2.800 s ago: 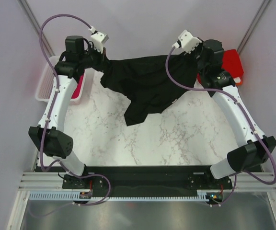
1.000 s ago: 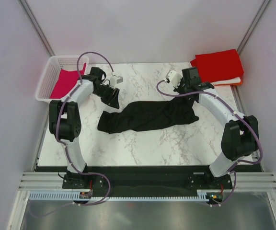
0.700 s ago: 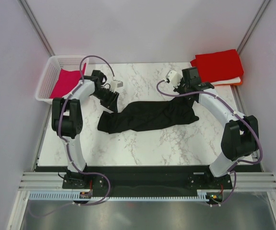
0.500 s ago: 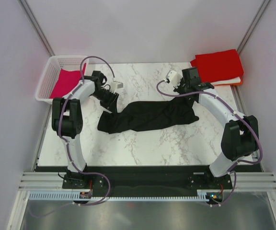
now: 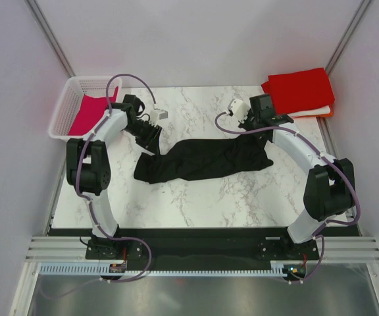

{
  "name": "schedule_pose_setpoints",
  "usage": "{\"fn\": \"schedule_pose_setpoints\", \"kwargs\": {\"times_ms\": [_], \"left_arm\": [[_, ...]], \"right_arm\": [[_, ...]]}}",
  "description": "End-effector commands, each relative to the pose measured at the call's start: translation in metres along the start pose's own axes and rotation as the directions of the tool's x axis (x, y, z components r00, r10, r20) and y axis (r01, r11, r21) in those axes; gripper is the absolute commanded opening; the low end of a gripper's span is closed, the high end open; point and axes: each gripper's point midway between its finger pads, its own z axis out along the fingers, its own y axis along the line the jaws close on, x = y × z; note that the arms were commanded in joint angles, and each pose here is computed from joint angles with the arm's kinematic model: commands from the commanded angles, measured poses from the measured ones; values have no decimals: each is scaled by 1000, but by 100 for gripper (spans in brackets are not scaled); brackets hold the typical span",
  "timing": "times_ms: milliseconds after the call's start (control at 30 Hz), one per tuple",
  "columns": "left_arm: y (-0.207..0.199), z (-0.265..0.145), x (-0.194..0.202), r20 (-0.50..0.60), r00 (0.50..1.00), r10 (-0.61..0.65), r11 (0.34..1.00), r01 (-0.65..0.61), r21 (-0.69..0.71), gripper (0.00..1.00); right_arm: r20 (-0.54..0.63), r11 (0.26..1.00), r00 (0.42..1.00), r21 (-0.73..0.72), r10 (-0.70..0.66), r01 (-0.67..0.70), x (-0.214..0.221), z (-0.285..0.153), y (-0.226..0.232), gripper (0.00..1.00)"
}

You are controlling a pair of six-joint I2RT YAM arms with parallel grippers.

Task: Fold and stack the t-shirts
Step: Flatten the tshirt out

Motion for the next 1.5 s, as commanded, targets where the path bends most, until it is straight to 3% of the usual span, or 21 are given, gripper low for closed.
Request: {"fn": "schedule_pose_setpoints", "kwargs": {"times_ms": [0, 533, 733, 833, 967, 1000, 1233, 1467], "left_arm": [[-13, -8, 0, 14, 1000, 3, 1000, -4, 15, 40], [-5, 19, 9, -41, 998, -43, 997, 46, 57, 41], [-8, 22, 4, -40, 999, -34, 997, 37, 71, 36], [-8, 21, 4, -39, 999, -34, 997, 37, 70, 28], [-13, 19, 0, -23, 999, -34, 996, 35, 83, 2], [-14, 17, -1, -18, 999, -32, 996, 33, 82, 2], [-29, -41, -48, 140, 986, 87, 996, -84, -21, 2], [-53, -112, -77, 258, 936, 240, 962, -194, -191, 2]], "right_arm": [[33, 999, 999, 35, 16, -17, -7, -9, -9, 0], [32, 999, 999, 44, 13, -14, -5, -14, -10, 0], [28, 999, 1000, 53, 10, -12, -2, -18, -10, 0], [26, 998, 1000, 55, 9, -10, 0, -19, -9, 0], [26, 998, 1000, 55, 12, -13, 1, -19, -8, 0], [28, 998, 1000, 57, 12, -14, 1, -20, -9, 0], [79, 988, 996, 146, 43, -54, -14, -41, -37, 0], [248, 929, 964, 324, 97, -177, -50, -104, -99, 0]]}}
